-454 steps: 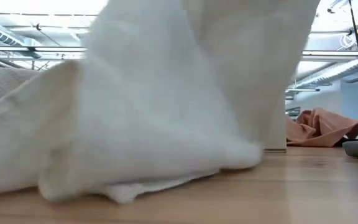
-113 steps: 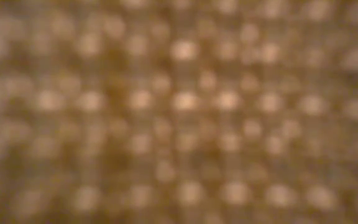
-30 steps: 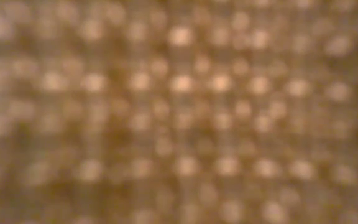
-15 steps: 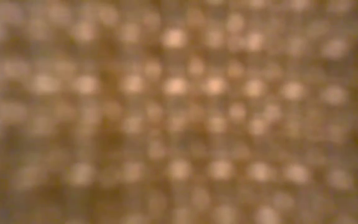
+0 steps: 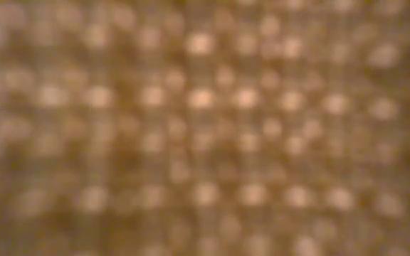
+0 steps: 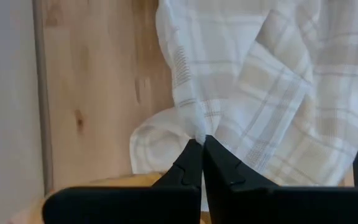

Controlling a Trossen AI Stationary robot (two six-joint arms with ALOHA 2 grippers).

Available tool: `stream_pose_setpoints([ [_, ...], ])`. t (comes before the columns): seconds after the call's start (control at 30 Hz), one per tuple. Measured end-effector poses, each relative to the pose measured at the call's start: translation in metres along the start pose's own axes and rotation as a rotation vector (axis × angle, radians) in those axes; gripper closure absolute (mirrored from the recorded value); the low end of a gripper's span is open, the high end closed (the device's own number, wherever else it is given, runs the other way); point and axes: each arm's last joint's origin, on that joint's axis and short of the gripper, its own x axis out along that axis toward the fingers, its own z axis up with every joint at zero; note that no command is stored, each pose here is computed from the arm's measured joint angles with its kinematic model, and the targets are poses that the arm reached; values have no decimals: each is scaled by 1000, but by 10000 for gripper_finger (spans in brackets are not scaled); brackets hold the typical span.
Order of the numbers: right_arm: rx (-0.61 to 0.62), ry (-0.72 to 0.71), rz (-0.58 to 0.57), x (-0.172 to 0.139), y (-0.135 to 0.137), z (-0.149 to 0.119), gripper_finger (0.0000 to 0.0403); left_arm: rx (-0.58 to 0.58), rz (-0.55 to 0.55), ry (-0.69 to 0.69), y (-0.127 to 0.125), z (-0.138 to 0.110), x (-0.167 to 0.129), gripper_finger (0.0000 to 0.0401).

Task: Fold towel
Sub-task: Fold the white towel with brown checkered lines

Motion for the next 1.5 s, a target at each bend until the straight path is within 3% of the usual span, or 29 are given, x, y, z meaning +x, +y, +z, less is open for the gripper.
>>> stream_pose_setpoints([
  [0.27,31,44,-38,19,-20,-15,239,64,-18,-46,-7,3,-1,400],
  [0.5,42,34,-60,20,-30,-16,239,159,-35,-131,-25,13,-22,400],
  [0.73,90,80,186,19,-24,-21,247,215,88,-165,-31,16,-41,400],
  [0.9,124,216,331,16,-15,-34,292,219,138,-122,-30,12,-45,400],
  [1.23,189,392,409,1,-6,-43,396,182,180,-50,-30,3,-46,400],
  [1.5,216,438,404,-4,-5,-45,384,187,212,-39,-33,-1,-47,400],
])
